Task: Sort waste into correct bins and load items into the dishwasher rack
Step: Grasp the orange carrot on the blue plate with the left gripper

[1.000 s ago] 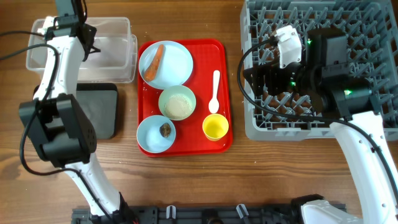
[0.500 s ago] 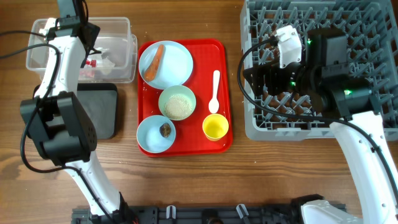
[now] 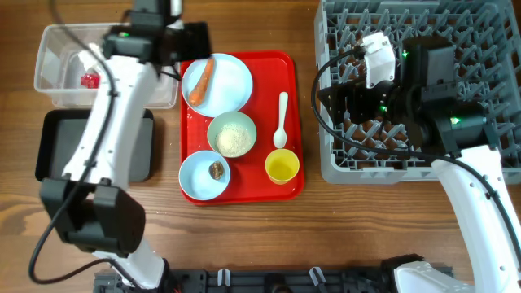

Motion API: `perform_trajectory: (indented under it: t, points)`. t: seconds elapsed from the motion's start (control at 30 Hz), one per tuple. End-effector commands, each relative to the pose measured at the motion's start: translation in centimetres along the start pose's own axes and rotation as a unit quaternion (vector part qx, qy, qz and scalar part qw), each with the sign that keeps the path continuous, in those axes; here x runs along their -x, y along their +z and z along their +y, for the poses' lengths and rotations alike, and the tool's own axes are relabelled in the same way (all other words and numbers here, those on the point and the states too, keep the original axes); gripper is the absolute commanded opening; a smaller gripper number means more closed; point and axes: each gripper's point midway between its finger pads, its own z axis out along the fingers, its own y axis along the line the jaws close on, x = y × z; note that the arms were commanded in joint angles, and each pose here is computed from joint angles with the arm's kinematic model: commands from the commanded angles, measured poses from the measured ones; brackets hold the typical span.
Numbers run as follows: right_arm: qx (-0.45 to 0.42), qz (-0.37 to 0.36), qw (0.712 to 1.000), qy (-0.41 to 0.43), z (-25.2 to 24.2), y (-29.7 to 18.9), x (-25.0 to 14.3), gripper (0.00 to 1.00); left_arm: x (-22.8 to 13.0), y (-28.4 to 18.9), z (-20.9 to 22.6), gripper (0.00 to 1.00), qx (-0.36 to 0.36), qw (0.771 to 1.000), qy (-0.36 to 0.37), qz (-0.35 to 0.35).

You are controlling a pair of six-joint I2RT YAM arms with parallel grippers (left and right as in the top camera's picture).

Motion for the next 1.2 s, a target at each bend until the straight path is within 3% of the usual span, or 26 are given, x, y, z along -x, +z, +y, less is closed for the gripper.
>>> perform_trajectory:
  t: [0.0,0.23,0.37,0.43,0.47,0.53,0.67,0.9,1.17]
  points:
    - [0.005,0.002,1.0,0.012,0.1,0.0,0.2,1.0,-2.6,4.8,-0.1,0.91,0.033,0.996,0.065,0.052]
    - [0.005,0.003,1.0,0.012,0.1,0.0,0.1,1.0,-9.2,13.3,1.4,0.88,0.047,0.981,0.092,0.164]
    - [0.005,0.003,1.0,0.013,0.1,0.0,0.1,1.0,-11.7,16.0,1.9,0.78,0.052,0.975,0.092,0.198]
    - [0.005,0.003,1.0,0.013,0.1,0.0,0.1,1.0,-12.8,17.0,2.1,0.68,0.054,0.972,0.09,0.211]
    - [0.005,0.003,1.0,0.013,0.1,0.0,0.1,1.0,-13.0,17.3,2.2,0.65,0.054,0.971,0.09,0.215]
    - [0.005,0.003,1.0,0.013,0.1,0.0,0.1,1.0,-13.2,17.4,2.1,0.47,0.054,0.971,0.085,0.217]
    - [0.005,0.011,1.0,0.016,0.2,0.0,-0.3,1.0,-13.3,17.4,2.0,0.36,0.058,0.974,0.049,0.216]
    - [0.005,0.012,1.0,0.016,0.2,0.0,-0.3,1.0,-13.7,17.2,1.7,0.08,0.047,0.972,0.046,0.225]
    - [0.005,0.011,1.0,0.016,0.2,0.0,-0.3,1.0,-13.5,15.5,1.7,0.04,0.049,0.969,0.046,0.238]
